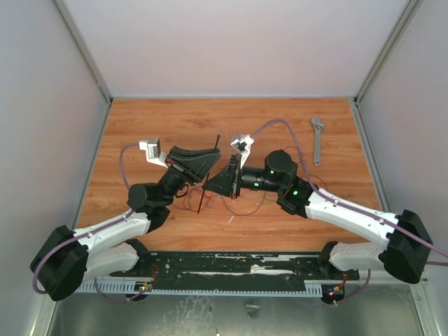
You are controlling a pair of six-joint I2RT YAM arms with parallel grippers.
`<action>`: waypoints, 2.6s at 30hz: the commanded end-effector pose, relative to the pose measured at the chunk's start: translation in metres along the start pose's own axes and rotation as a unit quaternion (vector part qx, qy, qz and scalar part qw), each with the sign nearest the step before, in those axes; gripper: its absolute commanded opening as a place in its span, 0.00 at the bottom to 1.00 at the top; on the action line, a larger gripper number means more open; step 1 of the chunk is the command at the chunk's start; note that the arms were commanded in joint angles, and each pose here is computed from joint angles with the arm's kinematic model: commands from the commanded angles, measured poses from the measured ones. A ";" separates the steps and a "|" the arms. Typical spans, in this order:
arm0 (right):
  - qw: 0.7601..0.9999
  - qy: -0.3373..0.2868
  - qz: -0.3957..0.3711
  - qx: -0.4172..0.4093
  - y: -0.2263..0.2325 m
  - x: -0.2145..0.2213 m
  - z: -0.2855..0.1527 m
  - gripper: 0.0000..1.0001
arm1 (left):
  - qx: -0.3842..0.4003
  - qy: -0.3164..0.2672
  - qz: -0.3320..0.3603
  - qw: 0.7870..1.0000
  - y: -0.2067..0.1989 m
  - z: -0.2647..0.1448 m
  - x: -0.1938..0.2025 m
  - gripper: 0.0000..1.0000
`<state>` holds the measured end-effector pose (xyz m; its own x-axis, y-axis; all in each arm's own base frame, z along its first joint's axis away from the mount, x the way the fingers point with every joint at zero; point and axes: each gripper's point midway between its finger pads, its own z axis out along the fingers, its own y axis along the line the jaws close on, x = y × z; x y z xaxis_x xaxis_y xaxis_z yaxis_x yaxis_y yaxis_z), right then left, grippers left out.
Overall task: Zip-tie the wires
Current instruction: Pick up the ribbon at the center of the board.
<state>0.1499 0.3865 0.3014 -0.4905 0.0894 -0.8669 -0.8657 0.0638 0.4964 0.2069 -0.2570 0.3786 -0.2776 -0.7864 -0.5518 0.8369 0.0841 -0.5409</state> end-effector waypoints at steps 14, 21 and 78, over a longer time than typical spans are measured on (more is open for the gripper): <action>0.984 0.116 -0.075 0.110 -0.012 -0.009 -0.057 0.00 | -0.029 0.020 0.123 0.992 -0.009 -0.009 -0.027 0.70; 0.983 0.156 -0.057 0.079 -0.004 0.003 -0.055 0.00 | 0.001 0.060 0.120 0.991 -0.013 0.001 -0.013 0.54; 0.908 0.083 0.023 0.409 -0.133 0.044 -0.181 0.80 | -0.142 0.037 0.134 0.980 0.266 0.080 0.008 0.00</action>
<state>0.2122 0.2170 0.1939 -0.5996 -0.0507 -0.7987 -0.5789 0.7166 0.3892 0.4535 -0.2692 0.2791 -0.1633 -0.6811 -0.7137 0.6783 0.4478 -0.5825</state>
